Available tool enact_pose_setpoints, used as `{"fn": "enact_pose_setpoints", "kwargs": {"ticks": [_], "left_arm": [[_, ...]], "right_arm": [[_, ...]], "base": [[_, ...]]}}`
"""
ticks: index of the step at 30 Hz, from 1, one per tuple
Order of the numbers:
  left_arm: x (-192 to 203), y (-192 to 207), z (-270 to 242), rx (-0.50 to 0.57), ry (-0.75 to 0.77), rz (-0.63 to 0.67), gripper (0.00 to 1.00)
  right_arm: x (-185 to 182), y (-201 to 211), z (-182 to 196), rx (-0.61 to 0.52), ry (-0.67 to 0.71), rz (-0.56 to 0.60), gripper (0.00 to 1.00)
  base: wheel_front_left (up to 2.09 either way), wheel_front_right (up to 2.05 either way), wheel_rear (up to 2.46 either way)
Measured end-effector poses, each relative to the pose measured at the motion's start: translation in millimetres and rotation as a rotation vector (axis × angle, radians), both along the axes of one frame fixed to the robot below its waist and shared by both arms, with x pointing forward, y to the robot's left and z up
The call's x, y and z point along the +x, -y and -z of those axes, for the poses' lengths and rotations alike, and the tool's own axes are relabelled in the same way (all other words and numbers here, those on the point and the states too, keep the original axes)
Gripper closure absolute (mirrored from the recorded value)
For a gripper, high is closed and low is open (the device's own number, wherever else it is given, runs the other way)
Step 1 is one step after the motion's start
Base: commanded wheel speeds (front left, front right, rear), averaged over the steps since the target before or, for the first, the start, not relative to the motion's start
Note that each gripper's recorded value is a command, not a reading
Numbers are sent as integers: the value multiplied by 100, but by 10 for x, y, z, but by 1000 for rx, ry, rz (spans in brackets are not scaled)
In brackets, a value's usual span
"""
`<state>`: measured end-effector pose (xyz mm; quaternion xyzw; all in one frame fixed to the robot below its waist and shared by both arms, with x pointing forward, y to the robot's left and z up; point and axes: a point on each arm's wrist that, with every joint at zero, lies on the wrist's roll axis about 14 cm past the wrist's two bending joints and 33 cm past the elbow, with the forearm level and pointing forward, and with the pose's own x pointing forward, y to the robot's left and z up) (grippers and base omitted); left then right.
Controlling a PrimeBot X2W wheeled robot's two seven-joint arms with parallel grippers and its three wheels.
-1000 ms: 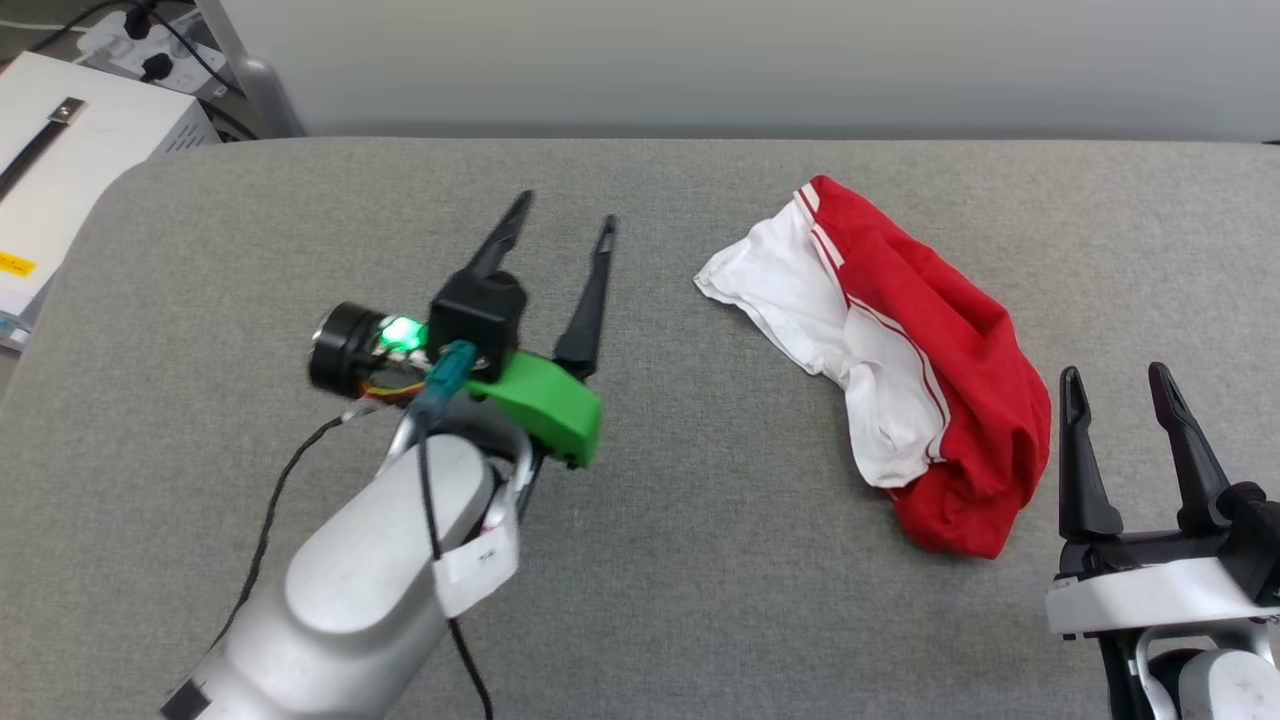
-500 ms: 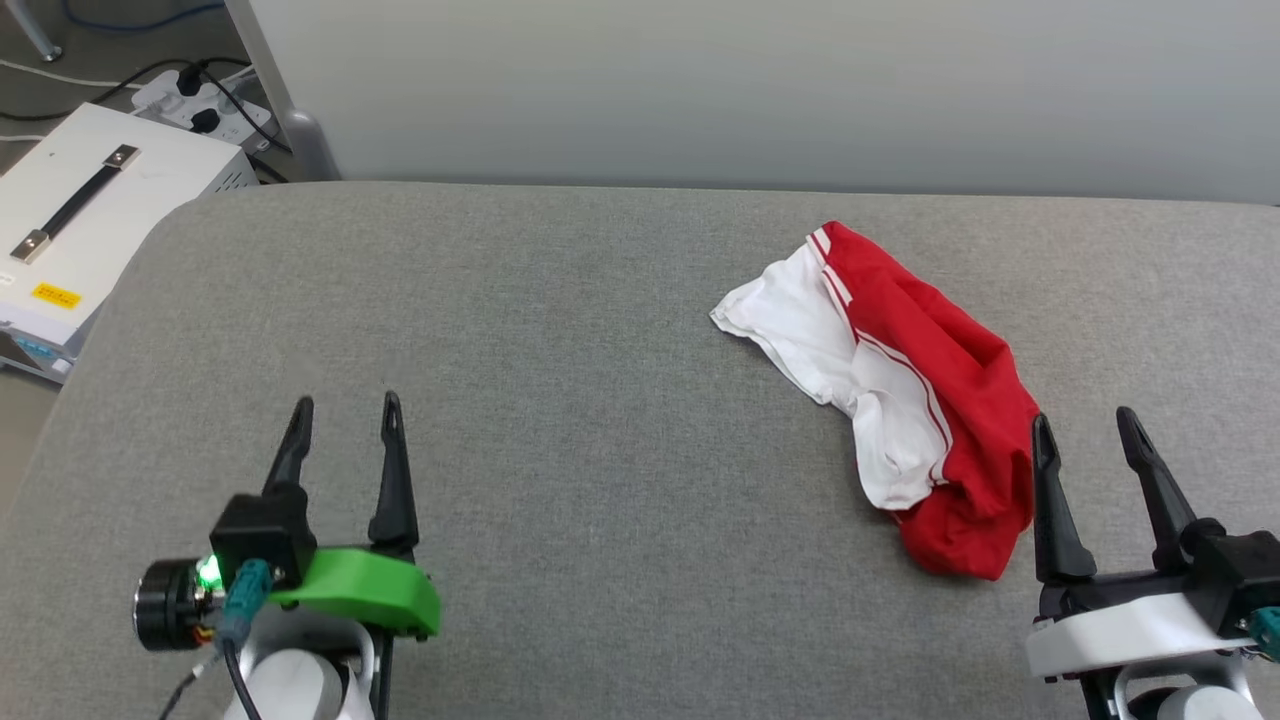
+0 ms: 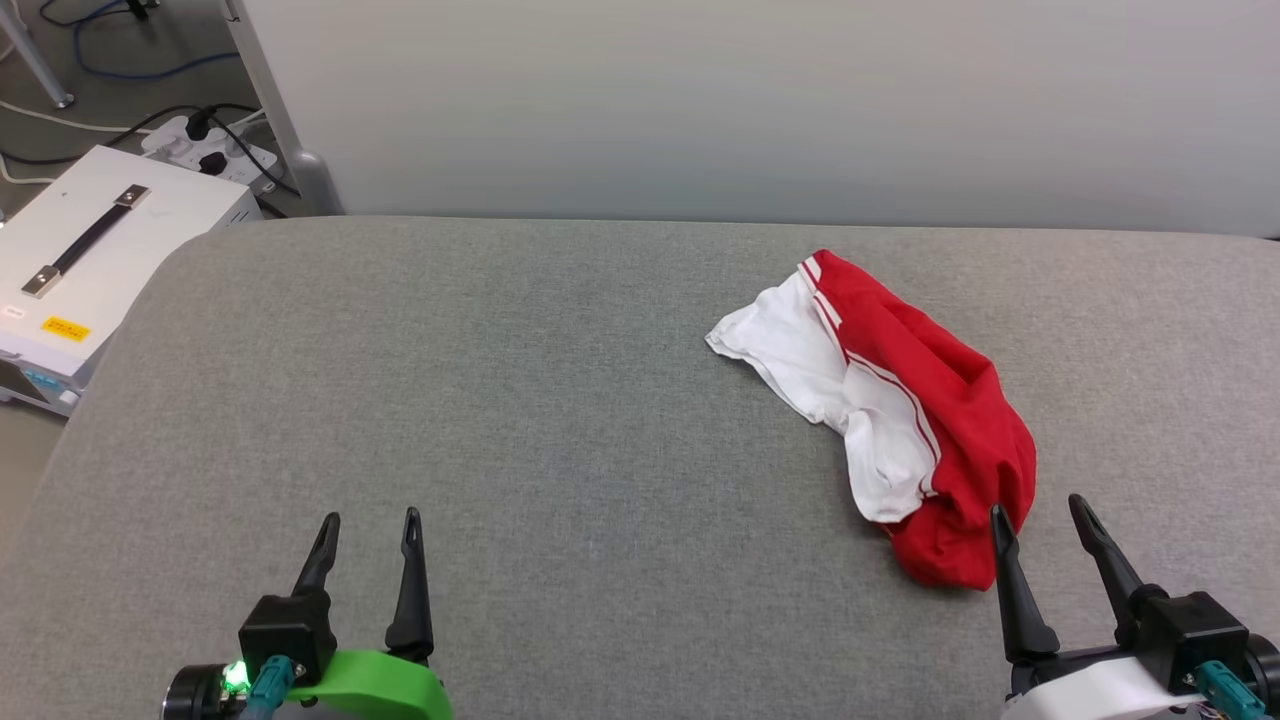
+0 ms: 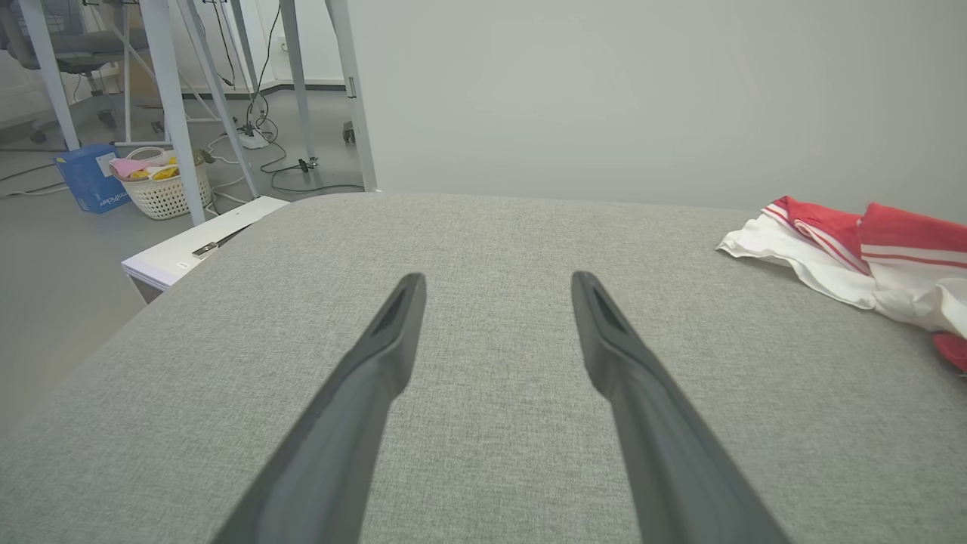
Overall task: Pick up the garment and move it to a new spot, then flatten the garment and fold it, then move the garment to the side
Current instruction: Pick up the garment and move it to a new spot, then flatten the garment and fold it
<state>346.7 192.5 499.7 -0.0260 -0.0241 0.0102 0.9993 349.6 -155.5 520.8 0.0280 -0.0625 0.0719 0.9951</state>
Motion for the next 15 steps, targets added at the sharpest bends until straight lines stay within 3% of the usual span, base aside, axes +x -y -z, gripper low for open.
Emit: {"fn": "enact_pose_setpoints", "kwargs": {"ticks": [15], "left_arm": [[-40, -48, 76, 8, -16, 1, 0]], "right_arm": [[38, -26, -15, -6, 5, -12, 0]], "base": [[0, 0, 0]]}}
